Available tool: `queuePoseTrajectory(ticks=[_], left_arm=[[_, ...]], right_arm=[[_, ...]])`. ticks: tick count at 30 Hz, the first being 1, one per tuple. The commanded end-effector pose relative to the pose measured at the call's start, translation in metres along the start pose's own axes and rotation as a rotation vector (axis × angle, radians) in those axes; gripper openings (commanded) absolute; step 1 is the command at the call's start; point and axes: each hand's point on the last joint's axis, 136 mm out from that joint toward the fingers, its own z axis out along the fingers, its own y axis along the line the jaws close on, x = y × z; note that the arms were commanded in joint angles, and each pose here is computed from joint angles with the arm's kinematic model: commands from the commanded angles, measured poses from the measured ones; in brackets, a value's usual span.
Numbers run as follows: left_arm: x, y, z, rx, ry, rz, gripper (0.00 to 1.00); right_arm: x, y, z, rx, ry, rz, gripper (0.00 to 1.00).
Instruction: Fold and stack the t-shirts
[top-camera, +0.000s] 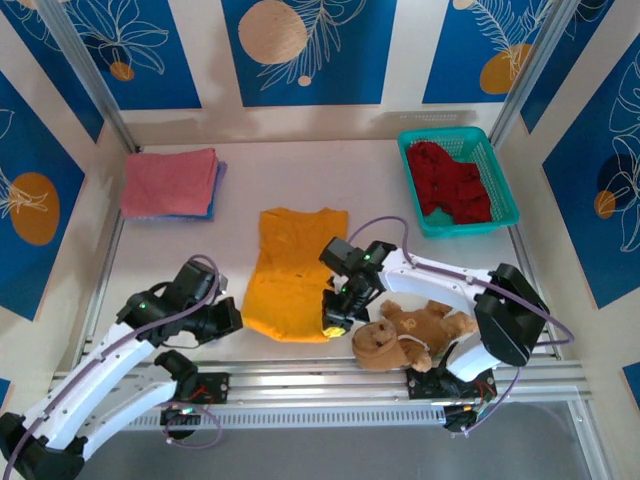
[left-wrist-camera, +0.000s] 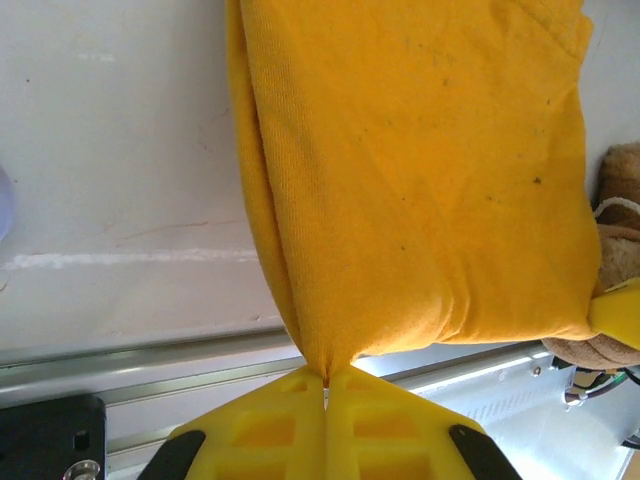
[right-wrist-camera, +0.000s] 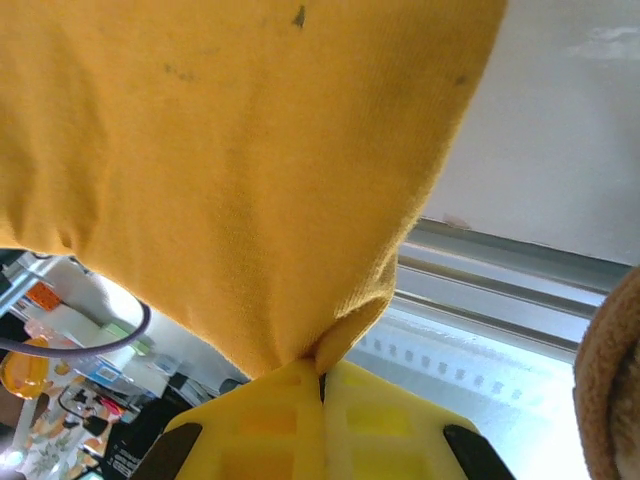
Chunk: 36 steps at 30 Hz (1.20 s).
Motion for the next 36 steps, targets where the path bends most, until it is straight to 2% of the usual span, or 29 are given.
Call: queuePoseTrajectory(ticks=[1, 7, 16, 36], left_arm=[[0.004, 0.006, -0.01, -0.05, -0.007, -0.045, 0.0], [-0.011, -0.02, -0.021, -0.017, -0.035, -0.022, 0.0], [-0.055, -0.068, -0.02, -0.035, -0.041, 0.071, 0.0], [-0.154, -0.099, -0.015, 0.047, -0.061, 0.089, 0.0]], right_arm=[[0.009, -0.001, -0.012, -0.009, -0.014, 0.044, 0.0], [0.006, 0.007, -0.025, -0.063, -0.041, 0.051, 0.0], [-0.018, 0.012, -0.05, -0.154, -0.094, 0.069, 0.0], [-0.088, 0.027, -0.101, -0.262, -0.198, 0.075, 0.0]])
